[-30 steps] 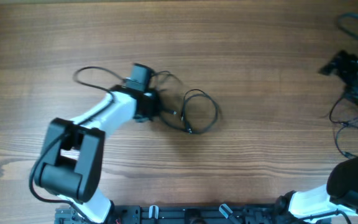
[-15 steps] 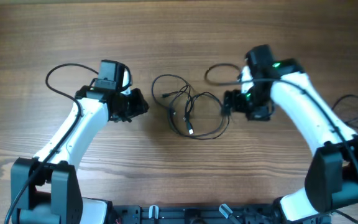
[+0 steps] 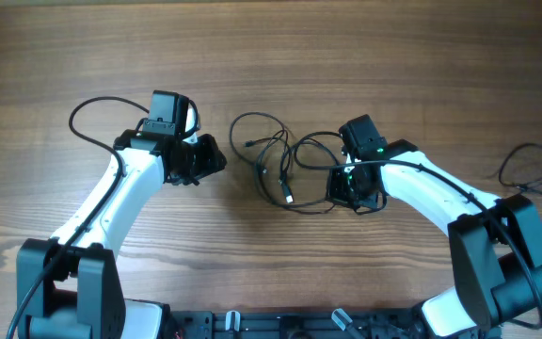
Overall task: Untangle cables
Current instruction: 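Return the right gripper to the remaining cables and grasp one, then pull the grasped cable rightward with the right gripper, stretching it out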
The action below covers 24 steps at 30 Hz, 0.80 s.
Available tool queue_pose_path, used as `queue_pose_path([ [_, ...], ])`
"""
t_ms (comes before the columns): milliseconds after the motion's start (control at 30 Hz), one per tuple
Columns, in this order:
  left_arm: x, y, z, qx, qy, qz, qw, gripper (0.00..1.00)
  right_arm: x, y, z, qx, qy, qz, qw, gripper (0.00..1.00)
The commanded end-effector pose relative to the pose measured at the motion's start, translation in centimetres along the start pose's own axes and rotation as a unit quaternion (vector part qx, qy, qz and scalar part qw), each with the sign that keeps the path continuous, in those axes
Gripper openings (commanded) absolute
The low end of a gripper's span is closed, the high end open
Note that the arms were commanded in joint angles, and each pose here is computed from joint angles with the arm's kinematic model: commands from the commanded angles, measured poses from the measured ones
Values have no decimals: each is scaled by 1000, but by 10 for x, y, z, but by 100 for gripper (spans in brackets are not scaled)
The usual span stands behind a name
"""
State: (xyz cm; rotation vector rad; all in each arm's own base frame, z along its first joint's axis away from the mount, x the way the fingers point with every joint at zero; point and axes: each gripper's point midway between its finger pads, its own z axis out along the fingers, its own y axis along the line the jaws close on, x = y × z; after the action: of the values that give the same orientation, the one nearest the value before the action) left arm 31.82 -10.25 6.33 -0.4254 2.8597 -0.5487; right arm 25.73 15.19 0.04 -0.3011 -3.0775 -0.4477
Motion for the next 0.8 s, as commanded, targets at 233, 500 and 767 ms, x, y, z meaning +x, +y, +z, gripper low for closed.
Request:
queue_pose_path([
  [233,-1,0,-1,4,-2,5,1000,51,-11,103,-132,-143,-13,-255,956,4],
  [500,5,-7,1,15,8,10,1000,70,-28,174,-244,-274,-170,-306,896,4],
  [767,40,-54,14,62,52,77,994,76,-84,147,-247,-184,-262,-138,937,4],
])
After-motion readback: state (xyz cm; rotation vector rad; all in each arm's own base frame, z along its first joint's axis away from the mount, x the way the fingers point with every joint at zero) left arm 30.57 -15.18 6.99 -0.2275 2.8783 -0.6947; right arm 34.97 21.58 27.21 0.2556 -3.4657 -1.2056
